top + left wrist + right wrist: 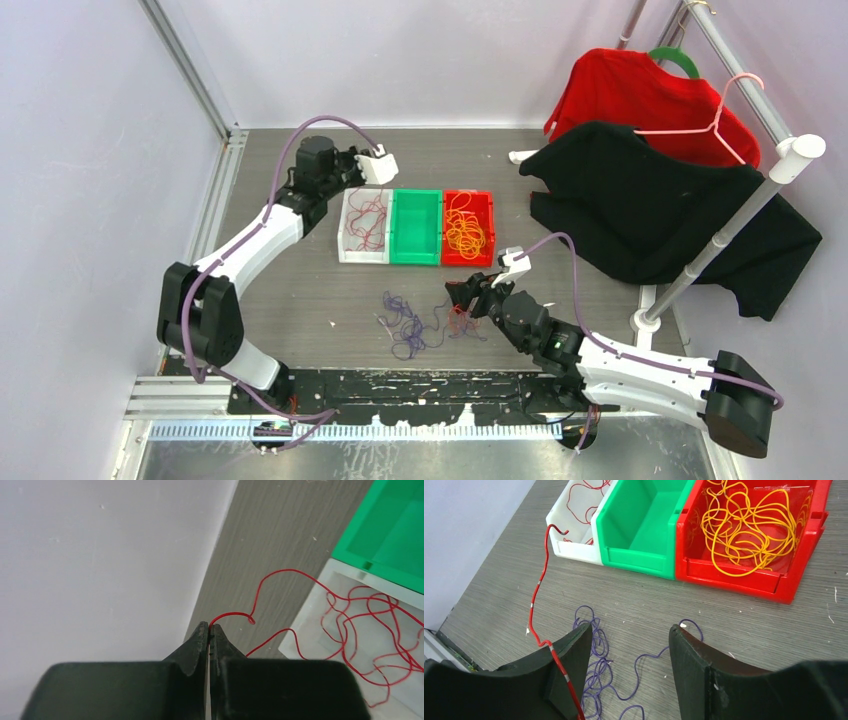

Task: Untangle the cables

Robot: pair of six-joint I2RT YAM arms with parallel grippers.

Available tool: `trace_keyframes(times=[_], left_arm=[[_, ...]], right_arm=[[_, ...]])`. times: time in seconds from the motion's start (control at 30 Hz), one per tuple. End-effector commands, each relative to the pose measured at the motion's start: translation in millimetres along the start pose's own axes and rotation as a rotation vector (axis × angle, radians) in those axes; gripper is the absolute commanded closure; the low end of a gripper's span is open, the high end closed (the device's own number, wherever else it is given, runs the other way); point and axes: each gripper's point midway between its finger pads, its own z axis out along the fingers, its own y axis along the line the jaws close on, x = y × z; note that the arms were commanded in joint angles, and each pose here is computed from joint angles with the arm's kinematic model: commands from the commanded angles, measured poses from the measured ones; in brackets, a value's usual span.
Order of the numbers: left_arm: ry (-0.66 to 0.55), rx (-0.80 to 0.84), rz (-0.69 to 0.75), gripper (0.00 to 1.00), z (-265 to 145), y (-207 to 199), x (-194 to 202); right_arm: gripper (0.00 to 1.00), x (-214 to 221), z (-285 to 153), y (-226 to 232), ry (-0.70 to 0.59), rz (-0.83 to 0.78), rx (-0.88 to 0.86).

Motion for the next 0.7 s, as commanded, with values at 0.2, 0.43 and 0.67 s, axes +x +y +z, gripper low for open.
trace_keyframes(times=[0.2,0.43,0.67], left_arm=[[0.073,0.210,-0.129,1.00,-18,-51,3],[0.098,0.328,-0.139,1.00,-24,-92,6],[0.123,0.377,-0.160,1.00,-11,-112,10]], right_arm=[[0.38,-12,1,3,-0.044,0.049,0.012],[0.38,-9,3,1,-0.035,0.048,0.018],[0.39,-8,4,0,-0.038,0.056,0.028]])
